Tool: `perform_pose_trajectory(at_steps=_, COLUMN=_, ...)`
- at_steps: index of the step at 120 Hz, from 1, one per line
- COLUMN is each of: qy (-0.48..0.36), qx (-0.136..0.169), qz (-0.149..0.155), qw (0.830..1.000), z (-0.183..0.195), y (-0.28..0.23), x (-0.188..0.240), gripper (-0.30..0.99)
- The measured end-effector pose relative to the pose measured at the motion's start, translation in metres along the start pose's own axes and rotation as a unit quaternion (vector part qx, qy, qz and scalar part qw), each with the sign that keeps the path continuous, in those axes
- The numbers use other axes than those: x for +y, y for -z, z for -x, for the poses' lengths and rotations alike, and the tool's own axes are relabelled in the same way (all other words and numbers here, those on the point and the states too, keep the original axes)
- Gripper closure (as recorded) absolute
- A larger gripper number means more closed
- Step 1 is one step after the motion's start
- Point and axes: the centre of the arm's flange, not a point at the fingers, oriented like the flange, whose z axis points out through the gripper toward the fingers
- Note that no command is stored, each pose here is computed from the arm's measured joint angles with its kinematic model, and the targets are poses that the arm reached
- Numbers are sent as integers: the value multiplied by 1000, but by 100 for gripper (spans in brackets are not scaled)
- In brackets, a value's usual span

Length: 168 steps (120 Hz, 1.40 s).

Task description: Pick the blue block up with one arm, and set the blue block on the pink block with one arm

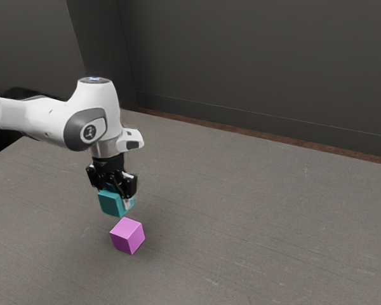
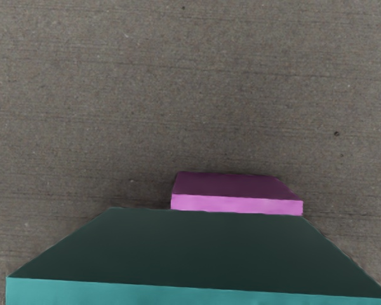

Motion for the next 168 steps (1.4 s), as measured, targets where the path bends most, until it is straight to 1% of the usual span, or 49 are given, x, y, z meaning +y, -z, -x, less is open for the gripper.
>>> perform_pose_trajectory(at_steps=18, qy=3, qx=-7, qz=-2, qw=1000, z=3, y=-6, x=-8, gripper=29)
perform_pose_trajectory(at_steps=45, qy=12, qx=-13, qz=-7, qw=1000, z=-1, y=-14, x=-17, gripper=29)
perform_pose_trajectory(at_steps=54, qy=6, qx=-15, qz=-12, qw=1000, z=-5, y=-17, x=-8, gripper=29)
perform_pose_trajectory(at_steps=68, qy=-26, qx=-17, qz=-22, qw=999, z=-7, y=-21, x=27, gripper=29)
perform_pose_trajectory(at_steps=72, qy=-31, qx=-22, qz=-23, qw=999, z=-4, y=-25, x=33, gripper=29)
perform_pose_trajectory(at_steps=80, qy=-30, qx=-28, qz=-22, qw=999, z=-1, y=-31, x=33, gripper=28)
perform_pose_trajectory(at_steps=93, qy=-18, qx=-31, qz=-20, qw=999, z=-1, y=-33, x=23, gripper=28)
perform_pose_trajectory(at_steps=100, qy=-19, qx=-31, qz=-21, qw=999, z=-2, y=-34, x=23, gripper=24)
perform_pose_trajectory(at_steps=115, qy=-33, qx=-31, qz=-27, qw=999, z=-2, y=-34, x=38, gripper=14)
perform_pose_trajectory(at_steps=134, qy=-32, qx=-28, qz=-27, qw=999, z=-4, y=-32, x=37, gripper=7)
perform_pose_trajectory(at_steps=150, qy=-32, qx=-14, qz=-28, qw=999, z=-13, y=-12, x=36, gripper=4)
perform_pose_trajectory(at_steps=168, qy=-33, qx=24, qz=-50, qw=998, z=-37, y=68, x=32, gripper=2)
